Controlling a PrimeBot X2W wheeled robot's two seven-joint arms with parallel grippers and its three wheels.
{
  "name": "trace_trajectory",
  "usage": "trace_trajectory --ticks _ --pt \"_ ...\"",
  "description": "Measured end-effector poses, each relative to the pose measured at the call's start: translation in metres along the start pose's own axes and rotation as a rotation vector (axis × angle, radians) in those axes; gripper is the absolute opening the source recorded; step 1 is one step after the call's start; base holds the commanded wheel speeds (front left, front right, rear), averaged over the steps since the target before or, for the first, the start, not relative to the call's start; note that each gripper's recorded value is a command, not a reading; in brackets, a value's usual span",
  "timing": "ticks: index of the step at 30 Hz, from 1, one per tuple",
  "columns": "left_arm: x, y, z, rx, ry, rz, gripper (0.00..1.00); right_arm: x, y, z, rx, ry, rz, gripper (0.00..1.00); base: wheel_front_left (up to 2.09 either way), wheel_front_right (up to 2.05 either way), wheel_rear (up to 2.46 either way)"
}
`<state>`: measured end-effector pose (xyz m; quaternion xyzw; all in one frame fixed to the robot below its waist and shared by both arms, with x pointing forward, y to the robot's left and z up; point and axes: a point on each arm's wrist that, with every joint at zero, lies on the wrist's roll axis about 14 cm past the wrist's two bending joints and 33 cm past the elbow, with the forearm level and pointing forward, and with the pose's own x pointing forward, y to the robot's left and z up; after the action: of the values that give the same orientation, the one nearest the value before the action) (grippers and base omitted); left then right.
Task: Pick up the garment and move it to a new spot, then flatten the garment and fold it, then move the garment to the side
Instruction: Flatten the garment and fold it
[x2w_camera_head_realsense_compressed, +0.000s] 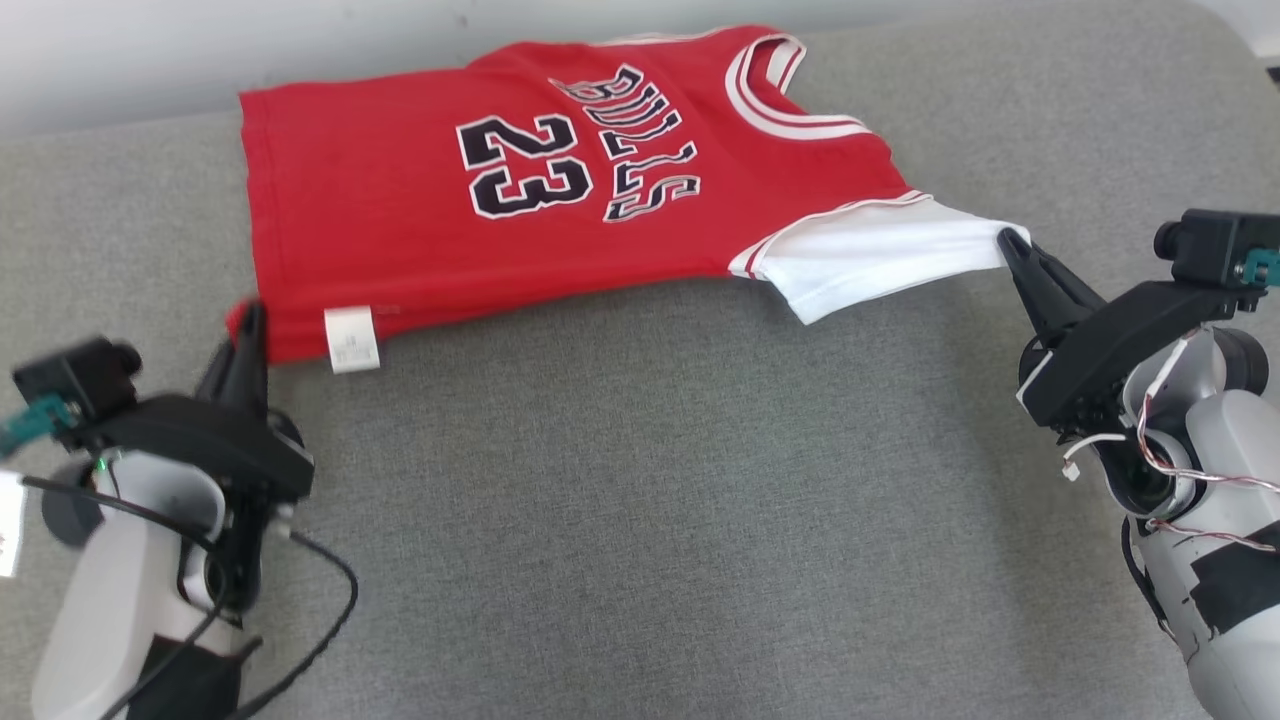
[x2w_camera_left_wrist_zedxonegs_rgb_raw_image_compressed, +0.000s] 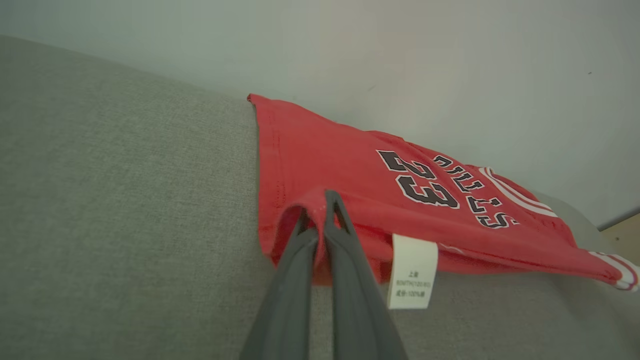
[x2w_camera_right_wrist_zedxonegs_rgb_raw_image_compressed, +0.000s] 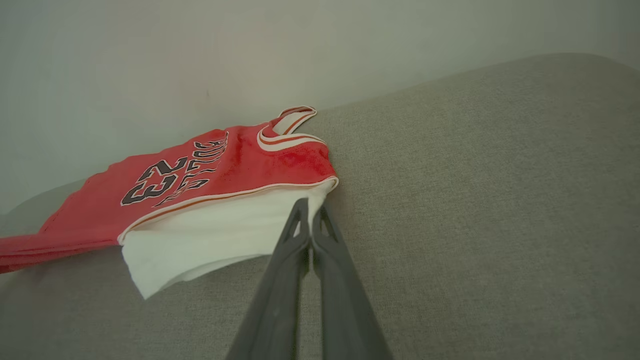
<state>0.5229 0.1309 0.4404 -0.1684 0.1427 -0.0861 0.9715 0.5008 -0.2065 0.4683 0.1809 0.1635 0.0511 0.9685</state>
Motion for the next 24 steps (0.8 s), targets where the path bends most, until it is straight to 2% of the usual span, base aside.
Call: trace_trajectory --ticks 5,9,13,19,23,24 --pt "-0.016 0.013 -0.017 0.009 0.041 0.043 0.0 -0.021 0.002 -0.002 -0.006 -0.025 0.008 0.0 0.0 0.0 0.0" --pt "-0.038 0.028 -0.025 0.03 0.055 0.079 0.0 -0.055 0.006 -0.036 -0.002 0.028 0.023 0.0 0.0 0.0 0.0" --pt "-0.076 0.051 -0.055 0.045 0.116 0.138 0.0 -0.091 0.011 -0.07 0.014 0.086 0.032 0.0 0.0 0.0 0.0" --pt "-0.117 0.049 -0.082 0.055 0.143 0.141 0.02 -0.139 0.005 -0.088 0.065 0.076 -0.004 0.0 0.0 0.0 0.0" --pt "-0.133 0.035 -0.09 0.085 0.141 0.097 0.15 -0.173 -0.01 -0.101 0.098 0.07 -0.071 0.0 0.0 0.0 0.0" --pt "-0.135 0.032 -0.09 0.088 0.136 0.091 0.3 -0.179 -0.012 -0.103 0.108 0.065 -0.086 0.0 0.0 0.0 0.0"
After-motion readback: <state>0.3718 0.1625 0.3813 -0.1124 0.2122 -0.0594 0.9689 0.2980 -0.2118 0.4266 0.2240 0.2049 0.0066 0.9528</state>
